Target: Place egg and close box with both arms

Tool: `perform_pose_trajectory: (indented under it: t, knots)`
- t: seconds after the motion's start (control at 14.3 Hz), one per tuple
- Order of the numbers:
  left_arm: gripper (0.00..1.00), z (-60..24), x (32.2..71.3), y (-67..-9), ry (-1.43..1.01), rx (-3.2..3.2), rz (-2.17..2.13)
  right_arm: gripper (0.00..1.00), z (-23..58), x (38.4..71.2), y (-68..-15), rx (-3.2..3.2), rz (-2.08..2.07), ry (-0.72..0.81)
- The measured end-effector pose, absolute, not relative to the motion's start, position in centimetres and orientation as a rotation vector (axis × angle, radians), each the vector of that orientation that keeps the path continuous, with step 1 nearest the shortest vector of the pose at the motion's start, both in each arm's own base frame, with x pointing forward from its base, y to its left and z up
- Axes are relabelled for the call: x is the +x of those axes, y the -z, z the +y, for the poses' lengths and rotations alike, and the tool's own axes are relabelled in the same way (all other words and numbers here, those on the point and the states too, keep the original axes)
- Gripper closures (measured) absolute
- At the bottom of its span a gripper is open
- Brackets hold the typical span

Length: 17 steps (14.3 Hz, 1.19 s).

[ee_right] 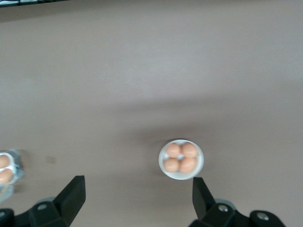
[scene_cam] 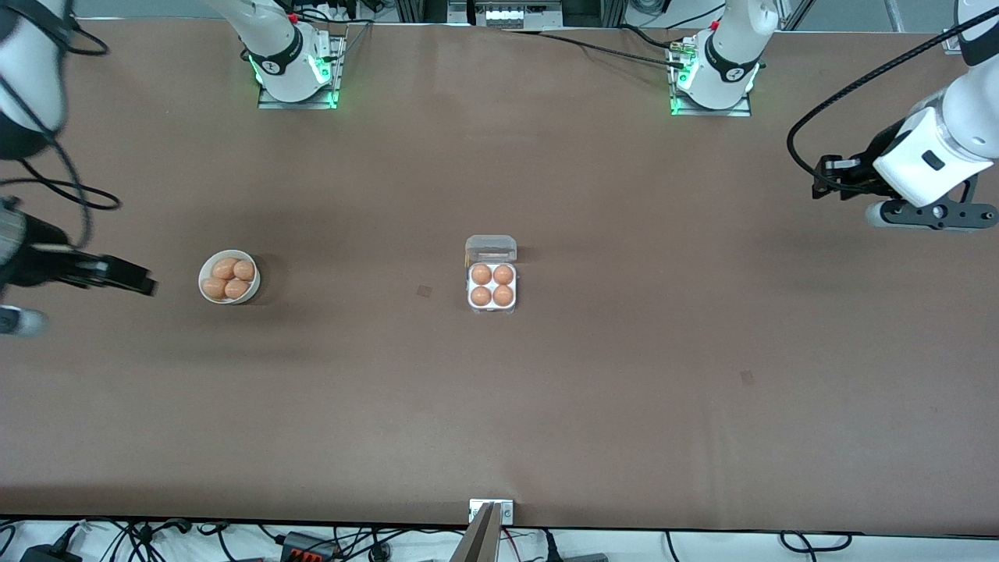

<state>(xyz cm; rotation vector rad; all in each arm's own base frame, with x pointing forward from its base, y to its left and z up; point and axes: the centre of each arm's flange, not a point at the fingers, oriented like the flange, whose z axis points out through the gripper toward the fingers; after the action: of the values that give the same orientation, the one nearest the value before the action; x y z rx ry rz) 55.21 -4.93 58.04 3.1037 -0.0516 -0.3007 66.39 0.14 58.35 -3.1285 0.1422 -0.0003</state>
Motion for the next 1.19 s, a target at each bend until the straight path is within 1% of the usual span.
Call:
perform_pose_trajectory:
  t: [0.14, 0.21, 0.35, 0.42, 0.49, 0.56, 0.63, 0.7, 0.77, 0.98, 1.19]
  knots:
    - [0.89, -5.3, 54.9, -57.9, 0.342, 3.098, -0.064, 0.0, -0.9, 65.1, -60.2, -3.134, 0.106, 0.029]
    - [0.96, -5.7, 54.5, -57.6, 0.383, 3.093, -0.078, 0.0, -1.1, 64.6, -60.7, -3.134, 0.098, 0.031]
    - [0.96, -7.7, 53.7, -56.6, 0.51, 3.081, -0.141, 0.0, -1.1, 64.1, -60.8, -3.137, 0.095, 0.007]
    - [0.92, -9.3, 53.3, -55.8, 0.571, 3.074, -0.188, 0.0, -1.1, 63.8, -60.7, -3.138, 0.094, -0.006]
    - [0.92, -10.9, 53.1, -55.1, 0.608, 3.059, -0.228, 0.0, -1.1, 63.3, -60.5, -3.14, 0.093, -0.023]
    - [0.89, -12.5, 53.1, -54.4, 0.63, 3.028, -0.253, 0.0, -1.1, 62.6, -60.3, -3.142, 0.092, -0.04]
    - [0.89, -14.0, 53.0, -53.7, 0.642, 3.003, -0.26, 0.0, -1.1, 61.6, -60.2, -3.143, 0.092, -0.049]
    - [0.96, -15.7, 53.1, -53.1, 0.639, 2.993, -0.257, 0.0, -1.1, 60.5, -60.0, -3.144, 0.091, -0.05]
    - [0.99, -17.7, 53.2, -52.3, 0.628, 2.991, -0.261, 0.0, -1.0, 59.4, -59.7, -3.144, 0.088, -0.044]
    - [0.99, -24.8, 53.3, -49.0, 0.585, 2.969, -0.278, 0.0, -1.4, 56.6, -59.0, -3.145, 0.07, -0.054]
    - [0.99, -33.0, 52.1, -45.5, 0.528, 2.972, -0.184, 0.0, -1.8, 56.0, -58.6, -3.145, 0.073, -0.069]
